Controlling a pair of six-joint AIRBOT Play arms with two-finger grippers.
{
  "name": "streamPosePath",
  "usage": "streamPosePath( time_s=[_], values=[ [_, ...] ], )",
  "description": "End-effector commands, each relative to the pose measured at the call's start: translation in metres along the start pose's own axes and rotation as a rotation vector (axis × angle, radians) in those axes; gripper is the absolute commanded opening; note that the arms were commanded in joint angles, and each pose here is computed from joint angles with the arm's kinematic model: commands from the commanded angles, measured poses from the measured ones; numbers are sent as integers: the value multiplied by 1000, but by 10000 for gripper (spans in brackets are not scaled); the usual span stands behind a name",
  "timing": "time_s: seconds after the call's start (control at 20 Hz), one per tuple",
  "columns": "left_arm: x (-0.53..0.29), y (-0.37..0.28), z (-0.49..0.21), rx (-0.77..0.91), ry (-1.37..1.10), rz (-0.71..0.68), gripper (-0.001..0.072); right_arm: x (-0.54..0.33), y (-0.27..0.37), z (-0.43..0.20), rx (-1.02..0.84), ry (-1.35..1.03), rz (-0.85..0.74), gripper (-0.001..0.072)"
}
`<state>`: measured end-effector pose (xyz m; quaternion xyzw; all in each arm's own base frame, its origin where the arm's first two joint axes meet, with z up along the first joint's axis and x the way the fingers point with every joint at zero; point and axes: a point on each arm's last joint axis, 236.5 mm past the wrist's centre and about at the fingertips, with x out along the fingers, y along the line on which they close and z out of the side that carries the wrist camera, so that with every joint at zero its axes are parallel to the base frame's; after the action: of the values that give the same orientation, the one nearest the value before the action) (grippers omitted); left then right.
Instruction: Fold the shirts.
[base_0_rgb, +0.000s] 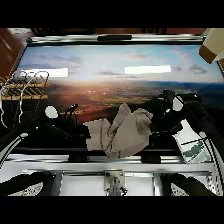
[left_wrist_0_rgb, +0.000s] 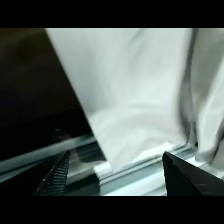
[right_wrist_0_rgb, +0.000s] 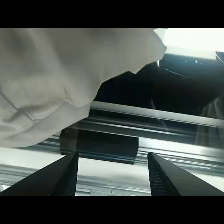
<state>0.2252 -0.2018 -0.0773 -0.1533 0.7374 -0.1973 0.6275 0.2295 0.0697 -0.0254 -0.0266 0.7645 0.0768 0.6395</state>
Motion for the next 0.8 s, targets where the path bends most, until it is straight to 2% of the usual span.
streamPosePath(
  time_s=[0.0, 0.05, 0.1, 0.15, 0.2, 0.25, 0.4, 0.5, 0.75],
  values=[
    [13, -9, 20, -54, -83, -61, 714, 4, 0, 5, 4, -7, 3, 548],
    [17, -13, 24, -63, -98, -72, 714, 4, 0, 8, 15, -21, 3, 548],
    [20, -16, 28, -67, -111, -79, 713, 4, 1, 13, 22, -41, 5, 664],
    [25, -20, 30, -71, -119, -87, 707, 5, 1, 18, 24, -63, 7, 685],
    [30, -23, 32, -77, -121, -93, 651, 5, 1, 24, 27, -85, 8, 685],
    [34, -24, 32, -80, -119, -94, 508, 6, 2, 29, 35, -97, 11, 685],
    [35, -22, 37, -86, -135, -90, 189, 19, 0, 37, 62, -81, 10, 684],
    [31, -24, 40, -53, -145, -93, 45, 31, -4, 44, 64, -68, -7, 683],
    [17, -37, 46, 30, -166, -109, 38, 52, -22, 53, 57, -42, -78, 676]
  ],
)
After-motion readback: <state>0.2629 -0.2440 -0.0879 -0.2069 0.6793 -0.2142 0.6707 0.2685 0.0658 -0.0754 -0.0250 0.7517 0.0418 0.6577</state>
